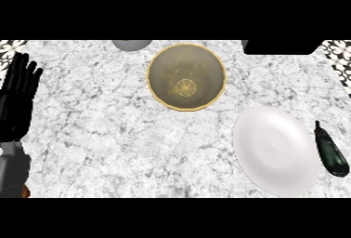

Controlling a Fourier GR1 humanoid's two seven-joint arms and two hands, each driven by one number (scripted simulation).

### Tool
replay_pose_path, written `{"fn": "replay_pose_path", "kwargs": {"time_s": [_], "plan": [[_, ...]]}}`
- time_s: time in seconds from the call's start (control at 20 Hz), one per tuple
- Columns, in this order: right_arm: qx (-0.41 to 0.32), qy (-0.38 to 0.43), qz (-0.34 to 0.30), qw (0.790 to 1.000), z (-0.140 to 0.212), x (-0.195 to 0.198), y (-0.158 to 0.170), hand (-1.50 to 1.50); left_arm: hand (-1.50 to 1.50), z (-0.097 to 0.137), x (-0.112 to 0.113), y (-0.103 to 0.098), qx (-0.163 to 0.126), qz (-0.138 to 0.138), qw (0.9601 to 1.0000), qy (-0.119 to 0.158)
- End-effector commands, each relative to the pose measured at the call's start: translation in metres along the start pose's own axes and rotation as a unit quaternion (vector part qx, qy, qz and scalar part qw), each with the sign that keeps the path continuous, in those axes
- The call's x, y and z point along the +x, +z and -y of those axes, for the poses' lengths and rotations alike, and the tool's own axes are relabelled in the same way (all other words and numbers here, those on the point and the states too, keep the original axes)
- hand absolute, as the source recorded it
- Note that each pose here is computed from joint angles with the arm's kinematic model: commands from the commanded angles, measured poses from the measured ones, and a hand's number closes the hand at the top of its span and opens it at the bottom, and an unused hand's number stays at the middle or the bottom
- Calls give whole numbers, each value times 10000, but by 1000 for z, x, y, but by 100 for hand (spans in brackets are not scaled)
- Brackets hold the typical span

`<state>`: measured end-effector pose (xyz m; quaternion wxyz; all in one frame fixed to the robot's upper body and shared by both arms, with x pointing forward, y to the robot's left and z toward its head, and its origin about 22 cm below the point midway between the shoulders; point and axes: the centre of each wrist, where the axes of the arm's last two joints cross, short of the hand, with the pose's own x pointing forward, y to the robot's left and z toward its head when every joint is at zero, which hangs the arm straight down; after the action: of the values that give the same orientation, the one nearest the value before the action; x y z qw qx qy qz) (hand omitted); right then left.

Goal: Pick the lemon from the plate and place it in the bowl

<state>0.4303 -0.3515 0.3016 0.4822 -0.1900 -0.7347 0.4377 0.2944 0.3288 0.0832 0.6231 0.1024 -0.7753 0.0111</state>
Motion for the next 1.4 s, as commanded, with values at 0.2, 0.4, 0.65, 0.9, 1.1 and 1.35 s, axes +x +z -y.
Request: {"fn": "replay_pose_path", "kwargs": {"time_s": [0.2,0.4,0.65,0.9,1.1,1.35], "plan": [[860,36,253,9960,-54,71,-59,150,0,10,-8,10,17,-76,10000,-54],[1072,-84,215,9940,-109,93,-85,150,0,5,-10,7,10,-23,9999,132],[1368,-37,99,9905,-165,108,-91,150,0,-1,4,-8,25,-52,10000,-27],[1124,393,-194,9927,-194,102,-94,150,0,-21,-1,-4,-42,33,10000,8],[1258,491,-778,9878,-229,71,-94,150,0,15,12,-18,-34,73,10000,52],[1125,-283,-1294,9848,-276,52,-89,-150,0,-9,0,1,-29,62,10000,14]]}}
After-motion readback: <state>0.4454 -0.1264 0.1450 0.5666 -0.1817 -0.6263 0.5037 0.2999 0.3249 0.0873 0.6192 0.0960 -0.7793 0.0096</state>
